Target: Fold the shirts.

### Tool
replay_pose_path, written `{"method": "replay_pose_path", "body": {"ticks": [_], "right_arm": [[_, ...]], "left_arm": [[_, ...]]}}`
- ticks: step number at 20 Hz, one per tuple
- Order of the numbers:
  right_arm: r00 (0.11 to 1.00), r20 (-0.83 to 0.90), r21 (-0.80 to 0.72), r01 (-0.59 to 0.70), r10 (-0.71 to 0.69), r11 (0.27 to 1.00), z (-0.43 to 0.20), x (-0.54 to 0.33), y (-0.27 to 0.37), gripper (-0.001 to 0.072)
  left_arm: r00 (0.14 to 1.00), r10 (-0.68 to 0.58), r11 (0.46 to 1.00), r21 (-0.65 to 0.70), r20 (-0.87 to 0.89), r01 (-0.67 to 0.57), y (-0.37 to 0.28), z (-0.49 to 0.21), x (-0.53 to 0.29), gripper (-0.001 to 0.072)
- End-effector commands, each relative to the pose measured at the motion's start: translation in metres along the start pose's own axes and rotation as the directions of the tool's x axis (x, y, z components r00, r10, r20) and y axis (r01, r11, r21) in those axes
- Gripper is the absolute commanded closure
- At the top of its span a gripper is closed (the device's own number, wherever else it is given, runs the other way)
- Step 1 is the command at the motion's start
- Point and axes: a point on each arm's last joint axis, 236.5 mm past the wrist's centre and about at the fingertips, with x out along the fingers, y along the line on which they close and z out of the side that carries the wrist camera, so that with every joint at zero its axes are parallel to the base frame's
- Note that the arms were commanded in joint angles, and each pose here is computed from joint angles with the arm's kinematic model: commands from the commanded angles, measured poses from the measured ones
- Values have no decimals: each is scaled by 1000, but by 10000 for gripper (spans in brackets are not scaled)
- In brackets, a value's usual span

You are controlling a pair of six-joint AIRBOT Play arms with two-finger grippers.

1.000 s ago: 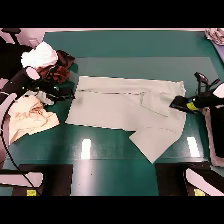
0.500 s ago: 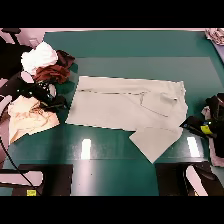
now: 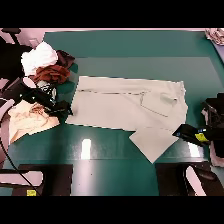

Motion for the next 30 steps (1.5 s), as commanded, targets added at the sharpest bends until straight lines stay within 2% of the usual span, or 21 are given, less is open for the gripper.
{"method": "replay_pose_path", "body": {"ticks": [1, 5, 6, 9, 10, 16, 20, 24, 30], "right_arm": [[998, -62, -51, -7, 3, 999, -16, 3, 10, 50], [996, -90, -66, -3, -3, 998, -23, 3, 10, 46], [996, -92, -67, 12, -18, 998, -23, 3, 7, 46], [988, -108, -47, 108, -113, 993, -27, 1, -16, 29], [986, -112, -39, 122, -126, 992, -28, 2, -19, 29], [970, -211, 33, 132, -122, 991, -58, 42, -36, 17], [995, -95, 93, 53, -44, 994, -21, 34, -15, 17], [986, -163, 172, 46, -17, 984, -17, 44, -22, 17], [974, -226, 188, 40, 4, 981, -20, 72, -21, 17]], "left_arm": [[999, -49, 998, 32, -1, 49, -8, -3, 9, 177], [999, -38, 996, 80, 4, 38, -18, -2, 19, 190], [999, -32, 995, 99, 10, 31, -22, 0, 22, 338], [999, -24, 991, 131, 34, 19, -31, 8, 23, 643], [999, -24, 991, 136, 43, 18, -32, 10, 21, 677], [997, -51, 989, 144, 61, 41, -45, 17, 8, 677], [997, -59, 988, 143, 48, 52, -47, 14, 7, 677], [997, -61, 988, 143, 41, 55, -47, 12, 8, 677], [997, -62, 988, 144, 35, 57, -48, 11, 8, 677]]}}
